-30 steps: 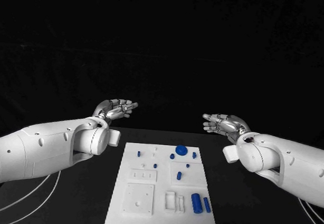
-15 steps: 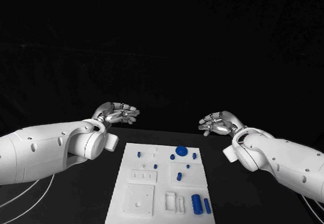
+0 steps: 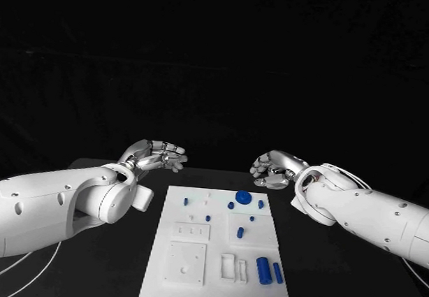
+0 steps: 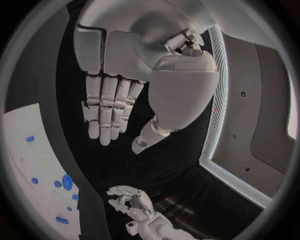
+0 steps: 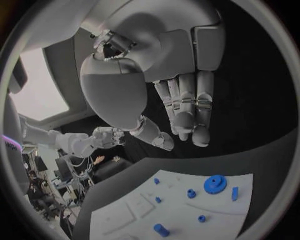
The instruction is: Assemble the parts on the task board
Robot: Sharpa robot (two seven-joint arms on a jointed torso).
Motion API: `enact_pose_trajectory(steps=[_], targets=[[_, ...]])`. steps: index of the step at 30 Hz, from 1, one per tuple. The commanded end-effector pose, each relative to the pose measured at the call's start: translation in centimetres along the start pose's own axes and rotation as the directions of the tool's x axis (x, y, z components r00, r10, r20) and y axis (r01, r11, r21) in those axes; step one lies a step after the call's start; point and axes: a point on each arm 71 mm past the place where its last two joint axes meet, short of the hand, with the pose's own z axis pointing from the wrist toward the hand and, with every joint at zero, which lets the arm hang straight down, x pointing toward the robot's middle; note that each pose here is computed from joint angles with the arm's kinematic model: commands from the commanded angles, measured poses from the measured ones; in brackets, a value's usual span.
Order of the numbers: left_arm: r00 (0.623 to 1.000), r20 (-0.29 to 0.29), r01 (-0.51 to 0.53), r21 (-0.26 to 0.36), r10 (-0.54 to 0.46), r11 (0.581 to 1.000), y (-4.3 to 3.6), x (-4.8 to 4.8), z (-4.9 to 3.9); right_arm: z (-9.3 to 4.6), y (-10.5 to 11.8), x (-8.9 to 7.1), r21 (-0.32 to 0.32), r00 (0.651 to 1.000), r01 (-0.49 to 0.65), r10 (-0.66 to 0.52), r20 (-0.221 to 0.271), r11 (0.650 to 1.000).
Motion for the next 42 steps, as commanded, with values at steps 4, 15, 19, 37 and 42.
enact_pose_trajectory(steps=[4, 15, 19, 37, 42], targets=[[0.999, -0.043, 0.01, 0.028, -0.009, 1.0, -1.02, 0.53, -0.66, 0.3, 1.1, 0.9, -0.044, 0.965, 0.25, -0.252, -0.065, 0.967], [0.998, -0.058, 0.016, 0.053, -0.013, 0.998, -2.41, 0.78, -1.17, 1.2, 2.3, 1.4, -0.07, 0.934, 0.349, -0.353, -0.057, 0.934], [0.998, -0.067, 0.019, 0.054, -0.016, 0.998, -2.58, 1.0, -1.32, 1.5, 2.2, 1.4, -0.064, 0.928, 0.367, -0.37, -0.05, 0.928], [0.996, -0.081, 0.029, 0.055, -0.024, 0.998, -2.84, 1.51, -1.55, 2.0, 2.2, 3.1, -0.058, 0.905, 0.418, -0.421, -0.065, 0.907], [0.996, -0.084, 0.03, 0.055, -0.025, 0.998, -2.86, 1.61, -1.57, 2.1, 2.3, 3.4, -0.06, 0.899, 0.429, -0.433, -0.068, 0.901]])
